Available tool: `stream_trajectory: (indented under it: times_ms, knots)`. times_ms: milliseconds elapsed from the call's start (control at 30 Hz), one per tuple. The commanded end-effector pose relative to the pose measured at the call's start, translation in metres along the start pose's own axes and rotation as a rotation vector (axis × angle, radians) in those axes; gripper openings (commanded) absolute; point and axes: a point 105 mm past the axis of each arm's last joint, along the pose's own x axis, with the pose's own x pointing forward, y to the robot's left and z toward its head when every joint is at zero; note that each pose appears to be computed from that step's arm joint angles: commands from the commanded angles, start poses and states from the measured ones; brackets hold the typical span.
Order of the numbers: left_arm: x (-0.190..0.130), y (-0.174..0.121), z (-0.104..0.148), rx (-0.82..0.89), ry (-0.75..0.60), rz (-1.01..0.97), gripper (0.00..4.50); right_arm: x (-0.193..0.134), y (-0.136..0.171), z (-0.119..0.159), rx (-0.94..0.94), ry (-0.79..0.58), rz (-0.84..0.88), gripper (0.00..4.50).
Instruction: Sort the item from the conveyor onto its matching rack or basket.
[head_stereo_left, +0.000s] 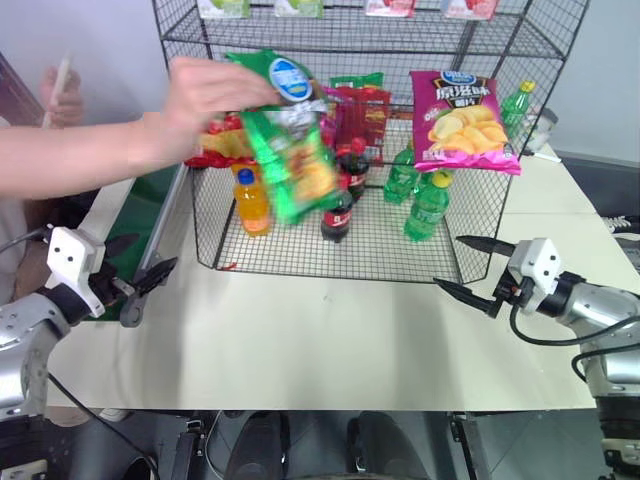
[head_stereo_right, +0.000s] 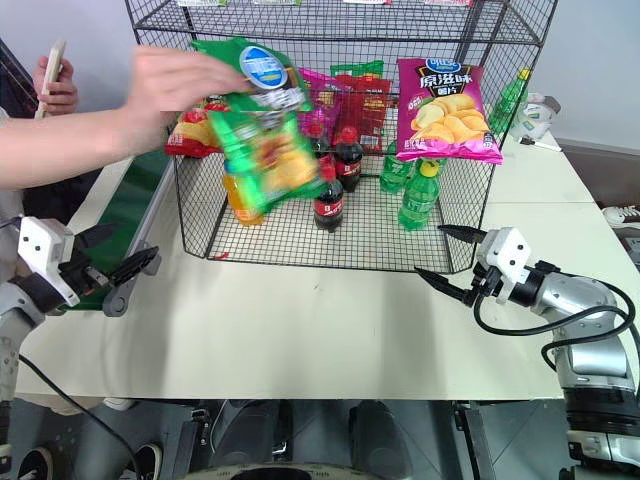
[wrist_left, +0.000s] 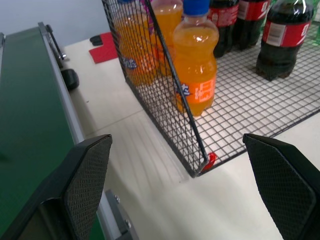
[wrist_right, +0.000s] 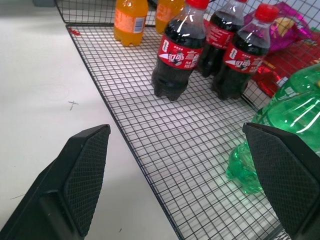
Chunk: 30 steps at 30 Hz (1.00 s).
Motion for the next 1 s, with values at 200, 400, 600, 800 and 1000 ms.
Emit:
stream_trajectory:
  times_ms: [200, 400, 600, 800, 1000]
  knots:
    - [-0.004, -0.012, 0.011, -0.051, -0.021, -0.083, 4.5, 0.003, -0.007, 0.017, -0.063, -0.031, 0.003, 4.42]
    - [-0.007, -0.013, 0.016, -0.069, -0.056, -0.108, 4.5, 0.005, -0.006, 0.018, -0.065, -0.035, 0.01, 4.42]
    - [-0.007, -0.011, 0.016, -0.051, -0.057, -0.099, 4.5, 0.009, -0.004, 0.018, -0.071, -0.039, 0.024, 4.42]
    - [-0.01, -0.011, 0.022, -0.035, -0.099, -0.112, 4.5, 0.009, -0.003, 0.018, -0.069, -0.035, 0.037, 4.42]
    - [-0.011, -0.012, 0.017, -0.01, -0.084, -0.108, 4.5, 0.009, -0.002, 0.019, -0.069, -0.033, 0.05, 4.42]
